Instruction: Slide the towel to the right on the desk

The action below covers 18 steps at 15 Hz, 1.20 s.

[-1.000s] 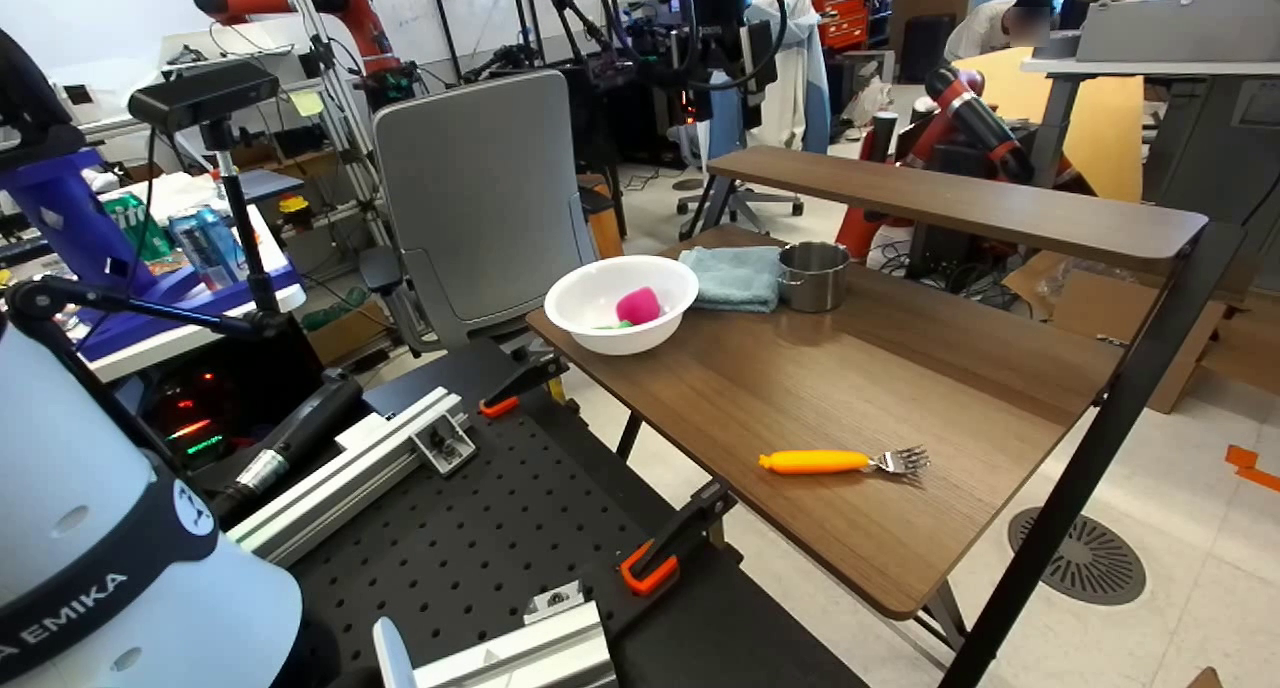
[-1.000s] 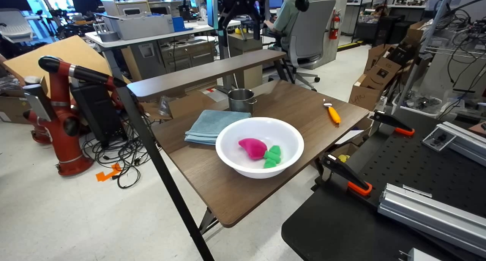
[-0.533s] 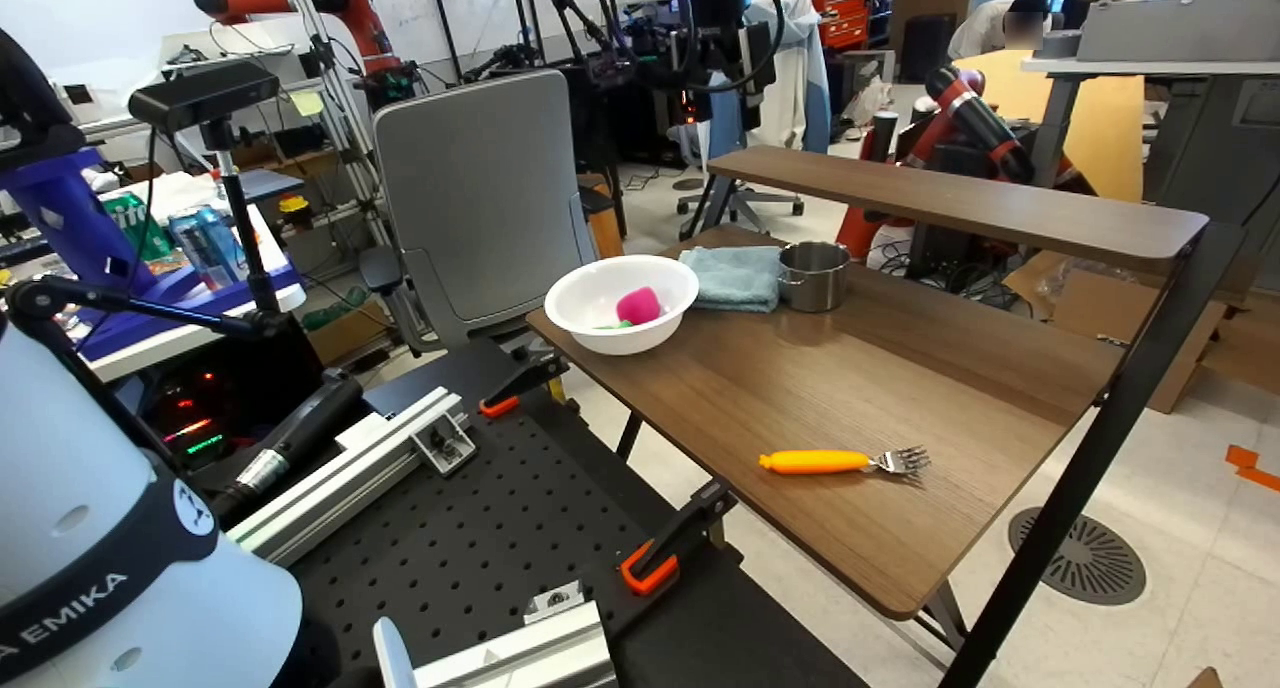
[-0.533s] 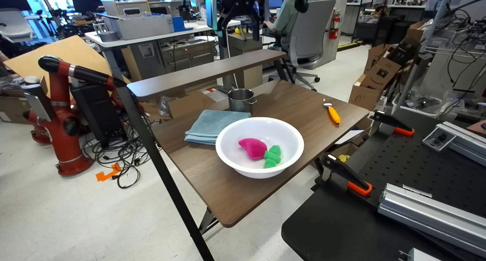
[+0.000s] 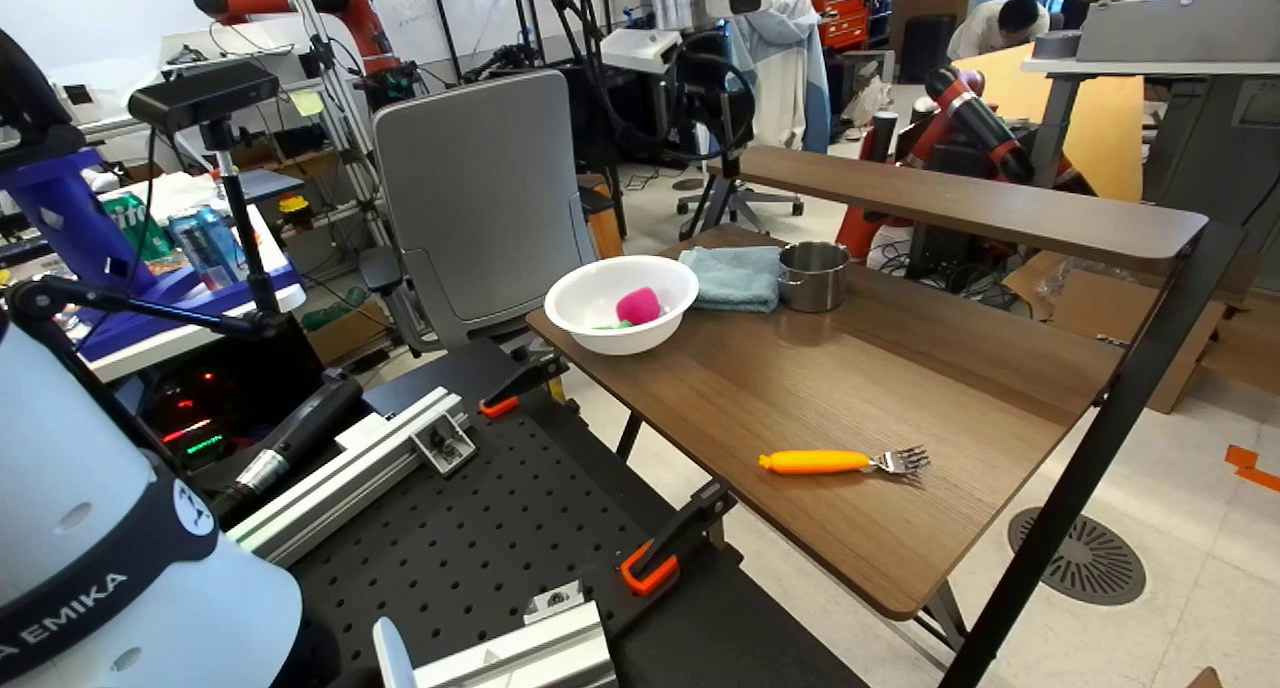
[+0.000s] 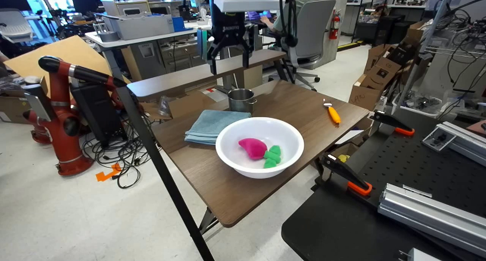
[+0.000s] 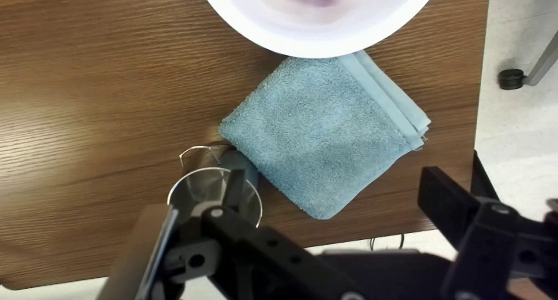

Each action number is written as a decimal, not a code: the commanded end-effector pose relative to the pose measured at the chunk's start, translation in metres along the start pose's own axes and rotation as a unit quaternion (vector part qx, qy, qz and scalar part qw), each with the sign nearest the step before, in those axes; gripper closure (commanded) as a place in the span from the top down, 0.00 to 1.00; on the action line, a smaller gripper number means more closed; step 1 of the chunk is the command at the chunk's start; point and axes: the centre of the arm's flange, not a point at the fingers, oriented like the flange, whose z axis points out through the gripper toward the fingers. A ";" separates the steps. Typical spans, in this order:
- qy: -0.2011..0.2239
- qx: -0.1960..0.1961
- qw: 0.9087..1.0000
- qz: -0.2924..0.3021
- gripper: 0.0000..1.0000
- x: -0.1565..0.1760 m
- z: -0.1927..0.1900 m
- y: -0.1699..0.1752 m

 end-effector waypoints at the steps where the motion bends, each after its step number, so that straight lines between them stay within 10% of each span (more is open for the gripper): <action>1: 0.013 0.019 1.000 0.011 1.00 0.009 0.026 -0.011; 18: -0.001 0.036 0.998 0.046 1.00 0.063 0.133 -0.047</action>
